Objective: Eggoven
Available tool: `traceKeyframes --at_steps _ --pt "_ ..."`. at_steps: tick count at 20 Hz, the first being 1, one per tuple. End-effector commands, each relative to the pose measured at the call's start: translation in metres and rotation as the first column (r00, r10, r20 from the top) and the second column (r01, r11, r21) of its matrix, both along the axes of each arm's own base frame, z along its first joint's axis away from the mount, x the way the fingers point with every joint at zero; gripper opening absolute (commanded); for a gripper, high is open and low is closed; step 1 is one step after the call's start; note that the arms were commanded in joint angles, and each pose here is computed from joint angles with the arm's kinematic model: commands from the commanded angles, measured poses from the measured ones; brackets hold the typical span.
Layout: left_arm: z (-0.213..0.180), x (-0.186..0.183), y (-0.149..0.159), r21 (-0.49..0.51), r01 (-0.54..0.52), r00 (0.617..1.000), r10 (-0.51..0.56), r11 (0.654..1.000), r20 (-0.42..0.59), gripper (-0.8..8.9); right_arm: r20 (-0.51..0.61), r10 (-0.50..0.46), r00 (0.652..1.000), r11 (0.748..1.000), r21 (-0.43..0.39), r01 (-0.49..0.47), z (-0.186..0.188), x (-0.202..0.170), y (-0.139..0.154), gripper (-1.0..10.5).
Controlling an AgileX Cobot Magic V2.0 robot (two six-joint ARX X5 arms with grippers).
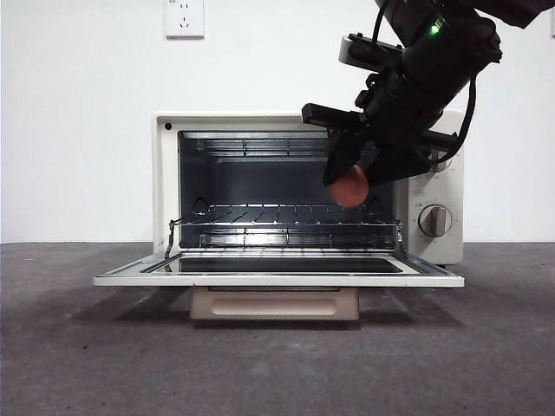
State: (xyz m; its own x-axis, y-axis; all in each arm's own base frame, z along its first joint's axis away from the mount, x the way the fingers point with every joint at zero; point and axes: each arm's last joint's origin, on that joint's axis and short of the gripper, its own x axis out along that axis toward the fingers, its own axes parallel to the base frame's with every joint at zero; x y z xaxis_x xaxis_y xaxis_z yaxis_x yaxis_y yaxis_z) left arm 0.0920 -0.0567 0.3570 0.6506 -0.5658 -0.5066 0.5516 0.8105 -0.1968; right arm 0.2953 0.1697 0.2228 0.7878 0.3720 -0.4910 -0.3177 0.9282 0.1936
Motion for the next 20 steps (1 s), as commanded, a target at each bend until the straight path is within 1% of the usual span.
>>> traceKeyframes --at_steps 1,8,9,12,13,17,20 --pt "0.0028 0.0006 -0.0008 -0.009 0.003 1.0 -0.003 1.0 0.011 0.07 -0.017 0.0 1.0 1.0 -0.01 0.0 -0.0096 0.005 0.0045 0.0" --pt "0.0027 0.0006 -0.0008 -0.009 0.003 1.0 -0.003 1.0 0.01 0.06 -0.033 -0.001 0.999 1.0 -0.021 0.0 -0.0152 0.0062 0.0056 0.1" --pt "0.0027 0.0006 -0.0008 -0.009 0.003 1.0 -0.003 1.0 0.01 0.06 -0.037 -0.004 0.999 1.0 -0.026 0.003 -0.0156 0.006 0.0053 0.5" --pt "0.0027 0.0006 -0.0008 -0.009 0.003 1.0 -0.003 1.0 0.01 0.06 -0.04 -0.007 0.999 1.0 -0.03 0.006 -0.016 0.0058 0.0051 2.4" --pt "0.0027 0.0006 -0.0008 -0.009 0.003 1.0 -0.003 1.0 0.01 0.06 -0.038 -0.016 0.999 0.999 -0.035 0.015 -0.016 0.0059 0.0048 2.6" --pt "0.0027 0.0006 -0.0008 -0.009 0.003 1.0 -0.003 1.0 0.01 0.06 -0.034 -0.022 0.999 0.999 -0.037 0.021 -0.0158 0.006 0.0046 2.6" --pt "0.0027 0.0006 -0.0008 -0.009 0.003 1.0 -0.003 1.0 0.01 0.06 -0.033 -0.022 0.999 0.999 -0.035 0.02 -0.0156 0.0061 0.0047 3.0"
